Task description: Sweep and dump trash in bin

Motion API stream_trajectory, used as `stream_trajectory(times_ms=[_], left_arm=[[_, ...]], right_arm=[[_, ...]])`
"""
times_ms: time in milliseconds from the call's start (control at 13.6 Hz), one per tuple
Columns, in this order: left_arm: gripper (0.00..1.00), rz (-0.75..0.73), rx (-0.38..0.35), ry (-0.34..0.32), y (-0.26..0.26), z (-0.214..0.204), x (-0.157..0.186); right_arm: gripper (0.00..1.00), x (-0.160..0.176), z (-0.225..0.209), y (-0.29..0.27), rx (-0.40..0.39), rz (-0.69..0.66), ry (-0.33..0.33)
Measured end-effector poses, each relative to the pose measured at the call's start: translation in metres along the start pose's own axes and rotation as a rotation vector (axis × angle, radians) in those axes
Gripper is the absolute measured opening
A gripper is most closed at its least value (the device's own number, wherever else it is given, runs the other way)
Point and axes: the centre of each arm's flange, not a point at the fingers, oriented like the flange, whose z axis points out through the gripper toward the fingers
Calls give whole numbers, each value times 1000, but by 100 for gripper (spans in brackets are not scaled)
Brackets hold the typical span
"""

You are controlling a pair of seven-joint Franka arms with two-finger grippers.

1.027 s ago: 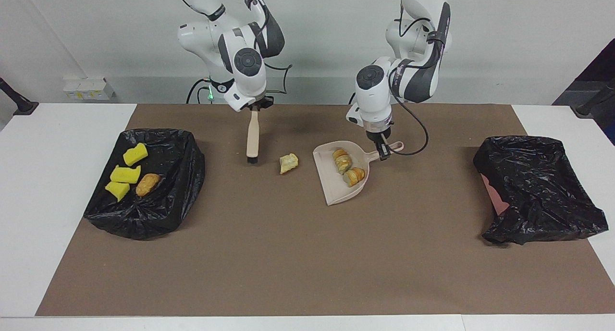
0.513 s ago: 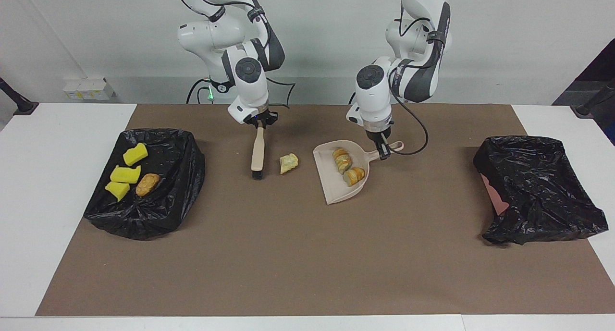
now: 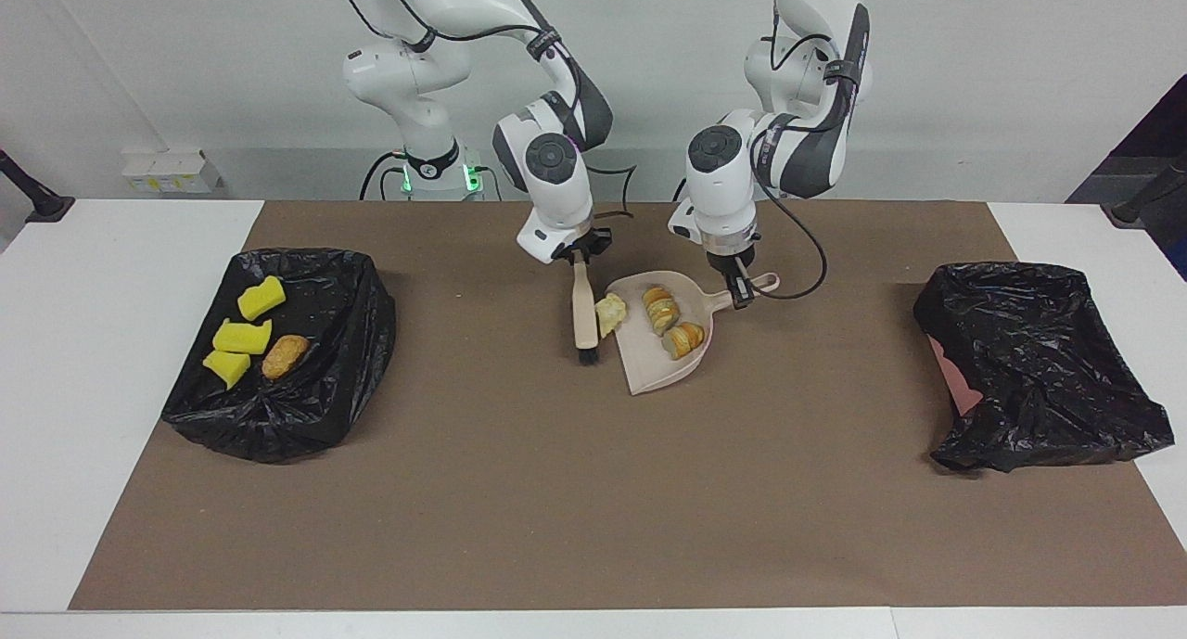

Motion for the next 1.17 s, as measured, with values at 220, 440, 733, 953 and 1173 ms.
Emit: stream_trajectory(times_ms=[220,440,733,953,1173], left_arm=[[31,-2,1,2,-1,0,-1],[31,-2,1,3,-1,1,-1],[31,-3,6,8,-2,2,-1],[31,2,17,21,-6,1,-3],[31,26,32,35,-17,-5,-9]], right_arm=[[26,2,6,-43,93,37,26],[26,3,6,-44,93,43,14],[26,1,-3,-39,56,42,-57],[26,-4,-43,-29,48,46,-95],[26,-18,-89,-8,29,50,-102]])
